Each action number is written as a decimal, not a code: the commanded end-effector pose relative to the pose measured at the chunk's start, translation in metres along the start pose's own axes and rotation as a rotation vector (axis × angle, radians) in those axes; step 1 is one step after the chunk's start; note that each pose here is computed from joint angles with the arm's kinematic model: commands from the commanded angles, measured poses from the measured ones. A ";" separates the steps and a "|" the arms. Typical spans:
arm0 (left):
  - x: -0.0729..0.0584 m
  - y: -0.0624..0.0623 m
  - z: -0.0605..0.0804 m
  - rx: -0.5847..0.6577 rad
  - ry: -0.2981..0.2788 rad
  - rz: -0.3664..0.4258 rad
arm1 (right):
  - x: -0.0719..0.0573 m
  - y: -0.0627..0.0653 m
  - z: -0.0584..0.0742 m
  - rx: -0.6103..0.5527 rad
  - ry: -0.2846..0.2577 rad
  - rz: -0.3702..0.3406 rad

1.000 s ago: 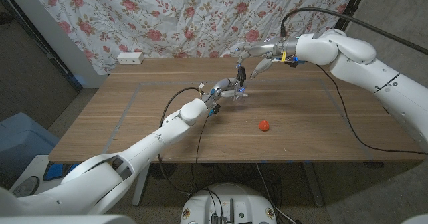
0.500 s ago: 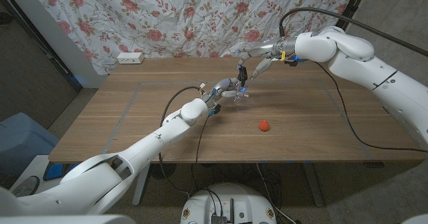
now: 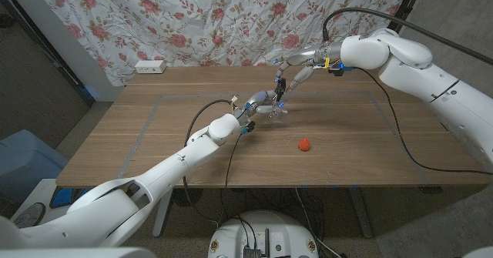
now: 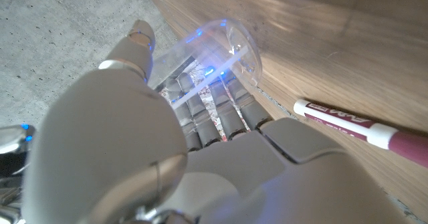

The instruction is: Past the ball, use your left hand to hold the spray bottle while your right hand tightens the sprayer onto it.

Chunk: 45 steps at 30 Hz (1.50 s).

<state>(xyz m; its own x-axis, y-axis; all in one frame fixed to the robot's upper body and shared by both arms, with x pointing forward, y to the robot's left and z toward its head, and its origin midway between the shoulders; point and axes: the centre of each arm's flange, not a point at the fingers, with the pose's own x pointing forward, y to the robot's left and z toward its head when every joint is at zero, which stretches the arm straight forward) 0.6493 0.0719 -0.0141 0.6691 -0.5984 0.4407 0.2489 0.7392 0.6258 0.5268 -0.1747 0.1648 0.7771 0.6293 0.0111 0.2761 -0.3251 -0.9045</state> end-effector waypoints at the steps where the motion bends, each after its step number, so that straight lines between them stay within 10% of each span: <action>1: -0.003 -0.003 0.001 0.004 -0.002 -0.002 | -0.006 0.000 0.001 0.025 0.014 -0.007; 45: -0.017 -0.004 -0.003 -0.009 0.012 0.019 | -0.005 0.014 0.018 0.134 0.092 -0.107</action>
<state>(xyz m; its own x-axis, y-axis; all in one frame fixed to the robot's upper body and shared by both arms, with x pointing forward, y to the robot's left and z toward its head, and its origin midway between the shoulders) 0.6395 0.0793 -0.0251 0.6805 -0.5832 0.4437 0.2431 0.7509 0.6140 0.5196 -0.1746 0.1524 0.7866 0.6121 0.0809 0.2478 -0.1928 -0.9494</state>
